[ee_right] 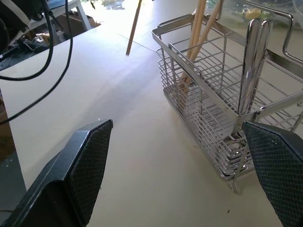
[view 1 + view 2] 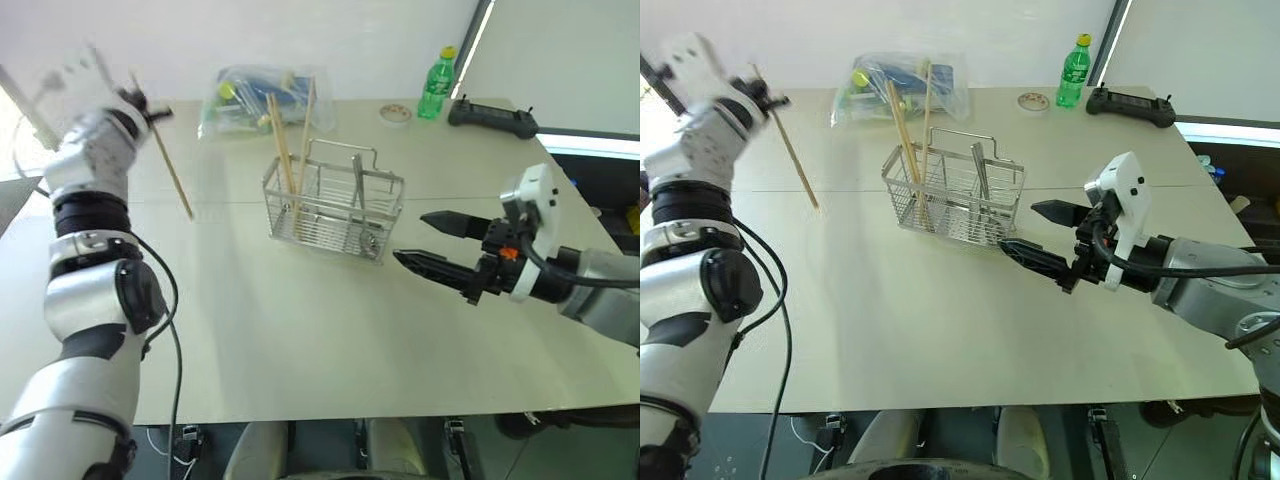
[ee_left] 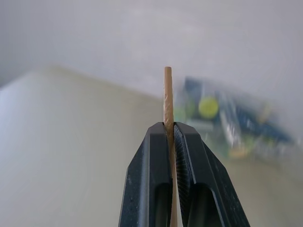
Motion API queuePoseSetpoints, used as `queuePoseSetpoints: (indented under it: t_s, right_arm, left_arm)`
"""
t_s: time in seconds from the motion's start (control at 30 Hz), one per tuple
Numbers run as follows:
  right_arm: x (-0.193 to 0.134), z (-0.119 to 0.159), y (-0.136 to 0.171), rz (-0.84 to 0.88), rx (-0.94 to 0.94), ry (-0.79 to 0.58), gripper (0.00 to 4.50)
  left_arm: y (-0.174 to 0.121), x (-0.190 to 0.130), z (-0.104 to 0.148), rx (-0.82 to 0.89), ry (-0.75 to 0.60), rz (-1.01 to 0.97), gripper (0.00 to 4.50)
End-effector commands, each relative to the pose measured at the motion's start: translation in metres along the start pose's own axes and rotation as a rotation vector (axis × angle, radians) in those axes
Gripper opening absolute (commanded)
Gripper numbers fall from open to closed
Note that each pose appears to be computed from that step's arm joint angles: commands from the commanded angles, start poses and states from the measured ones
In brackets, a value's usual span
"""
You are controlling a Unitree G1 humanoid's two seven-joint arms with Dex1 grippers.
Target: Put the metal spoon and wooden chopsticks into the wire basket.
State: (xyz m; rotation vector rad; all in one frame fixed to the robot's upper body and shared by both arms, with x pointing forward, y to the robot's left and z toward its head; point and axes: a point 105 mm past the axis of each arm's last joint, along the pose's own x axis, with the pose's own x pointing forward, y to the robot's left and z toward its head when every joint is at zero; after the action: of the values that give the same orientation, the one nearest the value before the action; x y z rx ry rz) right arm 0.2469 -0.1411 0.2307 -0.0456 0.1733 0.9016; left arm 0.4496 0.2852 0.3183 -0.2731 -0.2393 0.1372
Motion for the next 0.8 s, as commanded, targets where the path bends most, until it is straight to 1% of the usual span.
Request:
queuePoseSetpoints:
  t_s: [0.03, 0.13, 0.2, 0.27, 0.37, 0.53, 0.63, 0.8]
  right_arm:
    - [-0.002, 0.006, 0.003, 0.016, -0.016, -0.014, 4.50]
    - [0.000, 0.005, 0.005, 0.022, -0.013, -0.012, 4.50]
    - [0.001, 0.005, 0.005, 0.026, -0.012, -0.013, 4.50]
    - [0.001, 0.004, 0.005, 0.025, -0.012, -0.016, 4.50]
    - [0.001, 0.004, 0.006, 0.019, -0.013, -0.020, 4.50]
    - [-0.002, 0.003, 0.007, -0.009, -0.012, -0.028, 4.50]
    - [-0.006, 0.002, 0.008, -0.030, -0.007, -0.035, 4.50]
    - [-0.007, 0.003, 0.009, -0.051, -0.003, -0.048, 4.50]
  left_arm:
    - [-0.057, -0.018, 0.092, -0.050, -0.336, -0.234, 0.05]
    - [-0.099, -0.032, 0.109, -0.094, -0.375, -0.399, 0.05]
    - [-0.125, -0.041, 0.114, -0.103, -0.386, -0.495, 0.05]
    - [-0.147, -0.049, 0.115, -0.104, -0.386, -0.570, 0.05]
    - [-0.174, -0.058, 0.103, -0.081, -0.358, -0.672, 0.05]
    - [-0.199, -0.071, 0.072, 0.048, -0.348, -0.785, 0.05]
    - [-0.210, -0.076, 0.054, 0.056, -0.312, -0.832, 0.05]
    - [-0.213, -0.076, 0.030, 0.072, -0.265, -0.840, 0.05]
